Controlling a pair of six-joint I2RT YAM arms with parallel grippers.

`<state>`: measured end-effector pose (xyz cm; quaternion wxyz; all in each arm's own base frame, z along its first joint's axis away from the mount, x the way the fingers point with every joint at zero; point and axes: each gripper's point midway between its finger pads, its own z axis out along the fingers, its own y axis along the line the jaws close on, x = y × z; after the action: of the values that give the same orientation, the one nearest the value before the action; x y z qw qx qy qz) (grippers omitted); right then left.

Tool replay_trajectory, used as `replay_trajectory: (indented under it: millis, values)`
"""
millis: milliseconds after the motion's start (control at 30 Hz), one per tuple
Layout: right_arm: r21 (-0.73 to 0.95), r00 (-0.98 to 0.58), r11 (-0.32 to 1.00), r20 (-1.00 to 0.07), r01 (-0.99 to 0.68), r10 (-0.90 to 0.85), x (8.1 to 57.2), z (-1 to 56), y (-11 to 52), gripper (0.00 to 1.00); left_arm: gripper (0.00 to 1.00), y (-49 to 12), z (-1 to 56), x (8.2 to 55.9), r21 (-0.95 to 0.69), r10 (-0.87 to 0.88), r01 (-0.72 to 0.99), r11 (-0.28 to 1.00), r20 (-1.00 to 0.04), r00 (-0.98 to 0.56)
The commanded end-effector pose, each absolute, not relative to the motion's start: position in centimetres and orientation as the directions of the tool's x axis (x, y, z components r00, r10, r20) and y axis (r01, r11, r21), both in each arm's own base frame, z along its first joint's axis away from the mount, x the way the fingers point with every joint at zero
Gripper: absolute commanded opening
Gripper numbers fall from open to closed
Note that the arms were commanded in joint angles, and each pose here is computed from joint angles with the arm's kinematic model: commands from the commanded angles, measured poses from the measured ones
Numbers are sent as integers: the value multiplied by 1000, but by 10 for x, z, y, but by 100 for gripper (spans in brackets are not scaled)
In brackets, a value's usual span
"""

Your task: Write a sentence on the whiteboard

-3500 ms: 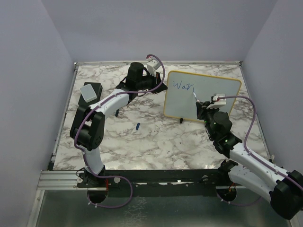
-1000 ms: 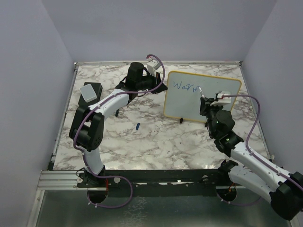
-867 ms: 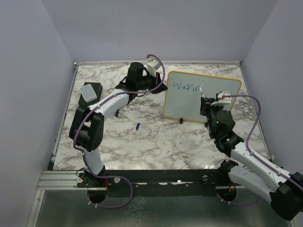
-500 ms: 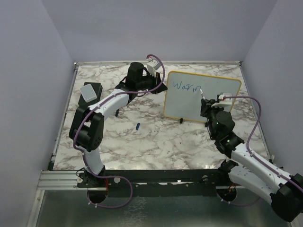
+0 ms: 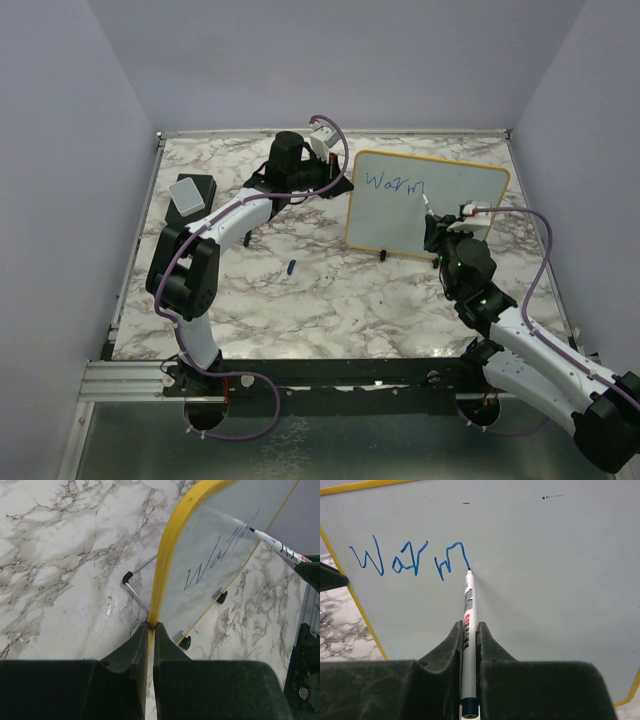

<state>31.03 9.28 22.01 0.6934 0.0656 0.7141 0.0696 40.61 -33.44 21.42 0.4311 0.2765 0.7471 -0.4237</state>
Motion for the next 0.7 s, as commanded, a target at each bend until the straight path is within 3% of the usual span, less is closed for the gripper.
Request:
replay_trajectory:
  millis: [0,667]
  values:
    - [179,-13,983,-984,-29,179,302,224,90,1,6,-337,246,399,-362,34,819,445,-907,-419]
    - [178,33,984,-984,-1,177,310,241,88,1,6,-337,247,398,-359,33,820,445,-909,-416]
